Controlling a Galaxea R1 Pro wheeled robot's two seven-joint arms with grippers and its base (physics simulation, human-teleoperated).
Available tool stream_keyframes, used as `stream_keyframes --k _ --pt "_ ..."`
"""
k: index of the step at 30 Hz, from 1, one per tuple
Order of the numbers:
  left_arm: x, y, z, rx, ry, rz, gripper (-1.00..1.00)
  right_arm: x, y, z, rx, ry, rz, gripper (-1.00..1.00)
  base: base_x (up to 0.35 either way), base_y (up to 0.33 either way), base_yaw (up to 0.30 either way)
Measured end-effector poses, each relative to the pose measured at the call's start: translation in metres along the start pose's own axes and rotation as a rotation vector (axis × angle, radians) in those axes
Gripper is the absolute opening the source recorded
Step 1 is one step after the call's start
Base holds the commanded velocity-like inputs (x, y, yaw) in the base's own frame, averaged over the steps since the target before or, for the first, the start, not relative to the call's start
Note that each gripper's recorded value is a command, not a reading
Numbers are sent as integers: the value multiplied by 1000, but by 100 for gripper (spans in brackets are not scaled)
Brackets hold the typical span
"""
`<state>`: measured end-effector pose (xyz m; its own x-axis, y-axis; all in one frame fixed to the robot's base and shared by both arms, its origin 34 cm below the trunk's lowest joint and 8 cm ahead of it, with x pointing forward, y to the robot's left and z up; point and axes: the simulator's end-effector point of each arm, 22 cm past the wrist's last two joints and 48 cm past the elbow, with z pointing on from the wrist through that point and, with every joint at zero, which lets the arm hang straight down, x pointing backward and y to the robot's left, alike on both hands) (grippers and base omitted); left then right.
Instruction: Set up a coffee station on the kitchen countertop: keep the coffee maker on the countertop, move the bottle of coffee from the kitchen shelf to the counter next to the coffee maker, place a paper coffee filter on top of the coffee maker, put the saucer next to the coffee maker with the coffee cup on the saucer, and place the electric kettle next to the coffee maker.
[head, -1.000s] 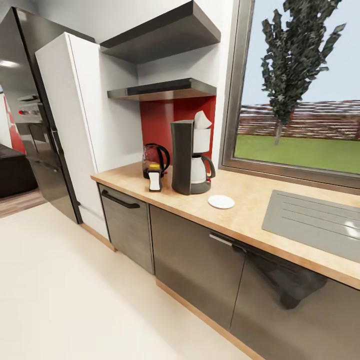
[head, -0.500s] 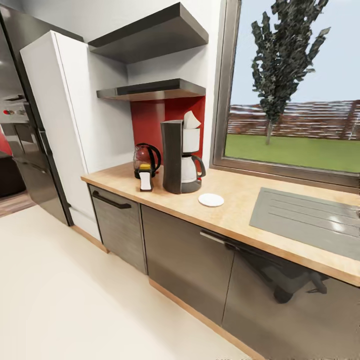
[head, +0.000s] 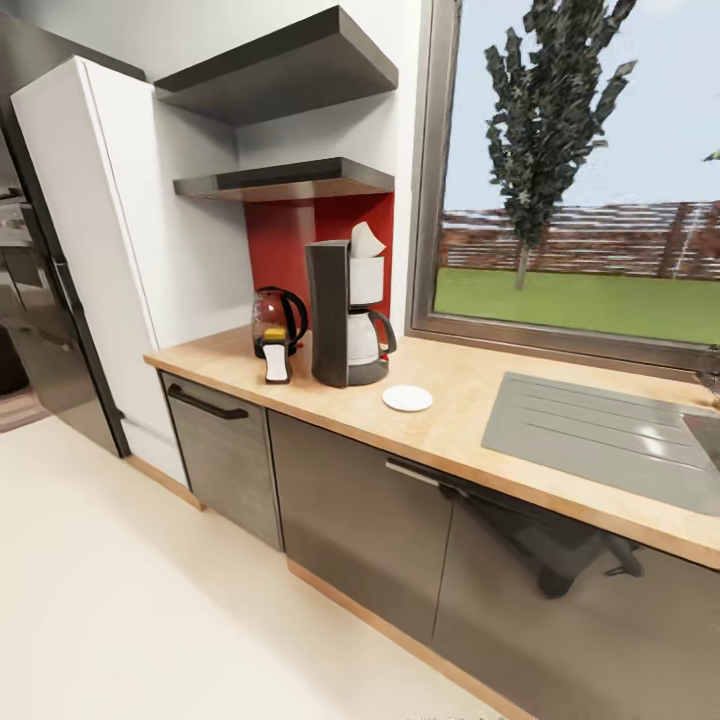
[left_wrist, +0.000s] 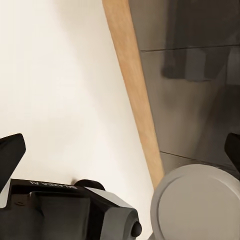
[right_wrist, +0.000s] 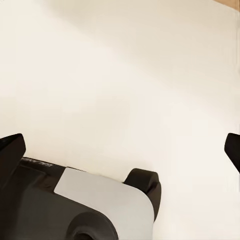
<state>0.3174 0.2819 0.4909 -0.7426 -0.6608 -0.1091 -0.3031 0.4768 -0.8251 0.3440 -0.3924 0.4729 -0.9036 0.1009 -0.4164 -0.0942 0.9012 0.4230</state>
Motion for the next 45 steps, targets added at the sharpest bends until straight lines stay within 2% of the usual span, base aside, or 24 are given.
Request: stream_keyframes --k 21,33,45 --pt "0 0 0 -1 0 0 100 0 1 1 -1 0 0 100 0 0 -277" --pt "0 0 0 -1 1 2 100 0 0 0 3 0 0 100 0 -278 -31" --pt "0 0 0 -1 0 1 100 0 0 1 3 0 0 100 0 -66 -266"
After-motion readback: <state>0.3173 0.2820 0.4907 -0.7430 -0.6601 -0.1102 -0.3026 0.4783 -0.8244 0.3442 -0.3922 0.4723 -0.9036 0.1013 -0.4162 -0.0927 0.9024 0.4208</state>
